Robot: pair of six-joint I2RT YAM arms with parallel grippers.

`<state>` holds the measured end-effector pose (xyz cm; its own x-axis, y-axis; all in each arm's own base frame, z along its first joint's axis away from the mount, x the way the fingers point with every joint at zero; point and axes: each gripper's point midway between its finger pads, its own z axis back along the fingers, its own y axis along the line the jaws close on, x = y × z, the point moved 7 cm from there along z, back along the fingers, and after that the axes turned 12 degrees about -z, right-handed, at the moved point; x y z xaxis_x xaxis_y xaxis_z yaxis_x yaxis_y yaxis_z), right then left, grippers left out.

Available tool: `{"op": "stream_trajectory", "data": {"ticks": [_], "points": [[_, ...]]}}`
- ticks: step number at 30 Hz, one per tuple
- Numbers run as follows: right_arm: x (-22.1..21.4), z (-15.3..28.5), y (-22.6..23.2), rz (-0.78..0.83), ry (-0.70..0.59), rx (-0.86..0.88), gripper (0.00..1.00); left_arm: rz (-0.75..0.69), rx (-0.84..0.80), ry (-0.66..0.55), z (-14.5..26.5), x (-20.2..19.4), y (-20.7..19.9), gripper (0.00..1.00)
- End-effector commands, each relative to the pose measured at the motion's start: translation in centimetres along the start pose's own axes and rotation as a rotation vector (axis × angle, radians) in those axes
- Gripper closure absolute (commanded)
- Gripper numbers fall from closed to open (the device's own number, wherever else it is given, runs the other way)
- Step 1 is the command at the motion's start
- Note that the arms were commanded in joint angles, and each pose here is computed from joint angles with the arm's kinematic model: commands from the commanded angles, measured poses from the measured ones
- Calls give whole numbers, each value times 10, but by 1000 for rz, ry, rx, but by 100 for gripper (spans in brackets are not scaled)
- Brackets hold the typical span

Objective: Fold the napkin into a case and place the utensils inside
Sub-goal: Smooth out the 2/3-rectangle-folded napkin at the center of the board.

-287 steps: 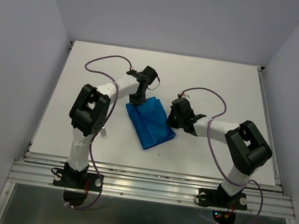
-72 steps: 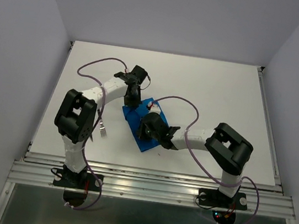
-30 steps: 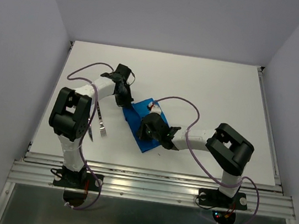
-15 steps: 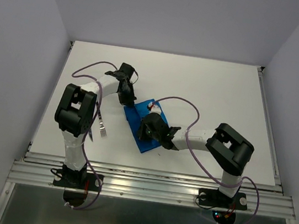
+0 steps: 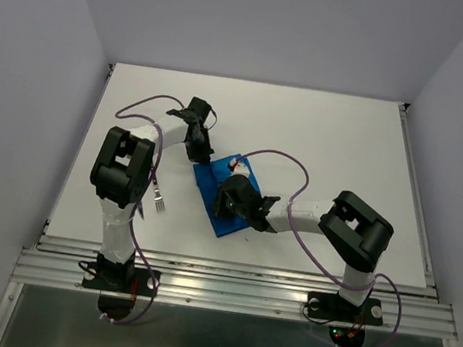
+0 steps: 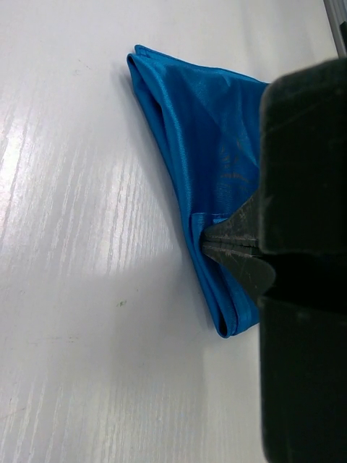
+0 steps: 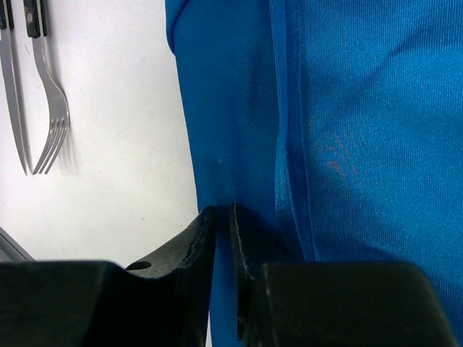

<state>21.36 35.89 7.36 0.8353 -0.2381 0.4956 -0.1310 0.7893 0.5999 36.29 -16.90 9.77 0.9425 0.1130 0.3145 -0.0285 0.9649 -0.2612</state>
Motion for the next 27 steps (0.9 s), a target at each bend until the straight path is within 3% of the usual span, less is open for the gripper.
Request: {"op": "stream_trajectory", "data": {"ticks": [1, 7, 15, 27], "points": [[1, 3, -1, -7, 12, -14, 80, -2, -4, -13, -2, 6, -5, 100], [11, 16, 8, 0, -15, 3, 75, -1, 2, 3, -9, 1, -4, 100], [53, 60, 22, 45, -208, -18, 65, -7, 9, 10, -12, -3, -3, 100], [37, 41, 2, 71, -120, -91, 71, -24, 7, -4, -5, -2, -11, 100]]}}
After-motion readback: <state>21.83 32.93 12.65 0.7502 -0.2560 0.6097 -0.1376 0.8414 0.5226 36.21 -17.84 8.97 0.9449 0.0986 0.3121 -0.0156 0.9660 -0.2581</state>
